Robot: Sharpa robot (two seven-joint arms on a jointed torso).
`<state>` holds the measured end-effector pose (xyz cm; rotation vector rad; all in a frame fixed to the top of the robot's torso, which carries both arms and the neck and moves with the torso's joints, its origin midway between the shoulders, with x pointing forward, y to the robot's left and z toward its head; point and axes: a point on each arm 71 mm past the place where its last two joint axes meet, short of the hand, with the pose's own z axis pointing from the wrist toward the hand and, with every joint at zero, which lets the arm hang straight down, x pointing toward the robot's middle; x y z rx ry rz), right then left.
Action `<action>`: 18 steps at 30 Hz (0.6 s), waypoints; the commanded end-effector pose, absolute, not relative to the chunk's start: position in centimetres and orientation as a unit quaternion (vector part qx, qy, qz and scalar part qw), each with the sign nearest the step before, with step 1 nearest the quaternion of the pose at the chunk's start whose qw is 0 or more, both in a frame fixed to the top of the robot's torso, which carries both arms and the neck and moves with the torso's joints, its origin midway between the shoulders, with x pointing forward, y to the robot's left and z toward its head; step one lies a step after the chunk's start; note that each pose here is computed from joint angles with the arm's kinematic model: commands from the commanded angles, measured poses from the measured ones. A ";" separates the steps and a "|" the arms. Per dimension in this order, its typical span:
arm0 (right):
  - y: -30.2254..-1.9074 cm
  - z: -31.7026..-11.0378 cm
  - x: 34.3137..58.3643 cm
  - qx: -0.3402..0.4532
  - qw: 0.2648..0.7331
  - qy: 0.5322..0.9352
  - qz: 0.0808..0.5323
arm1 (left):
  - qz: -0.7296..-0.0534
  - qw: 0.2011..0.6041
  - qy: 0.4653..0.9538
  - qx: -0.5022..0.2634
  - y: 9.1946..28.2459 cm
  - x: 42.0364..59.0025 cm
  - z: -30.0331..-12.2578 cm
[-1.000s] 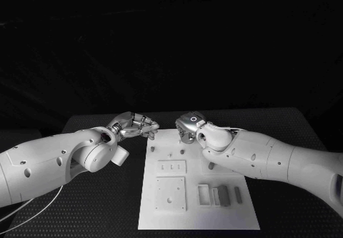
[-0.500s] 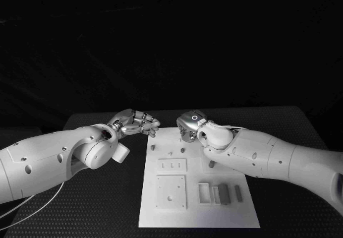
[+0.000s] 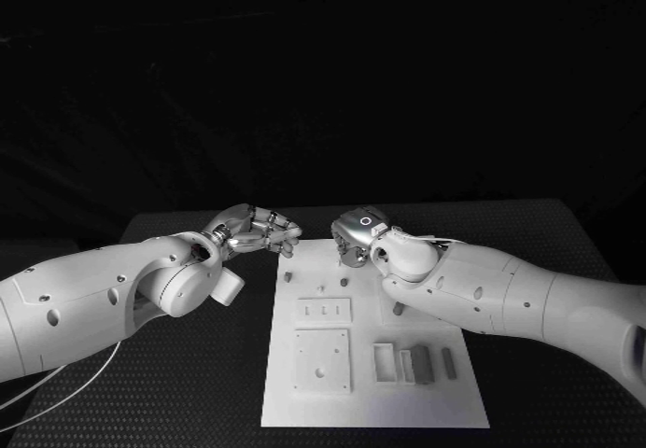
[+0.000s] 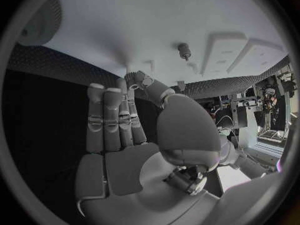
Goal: Assemble the parts on the task board
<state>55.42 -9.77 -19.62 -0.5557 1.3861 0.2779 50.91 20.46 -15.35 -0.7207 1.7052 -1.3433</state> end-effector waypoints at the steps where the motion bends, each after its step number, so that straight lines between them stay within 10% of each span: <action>1: -9.8 -19.5 55.4 -0.252 0.730 0.623 0.127 | -0.542 0.409 0.678 -0.283 20.3 50.9 -15.1; 18: -9.7 -19.6 55.6 -0.253 0.730 0.623 0.122 | -0.543 0.407 0.679 -0.282 20.2 50.9 -15.1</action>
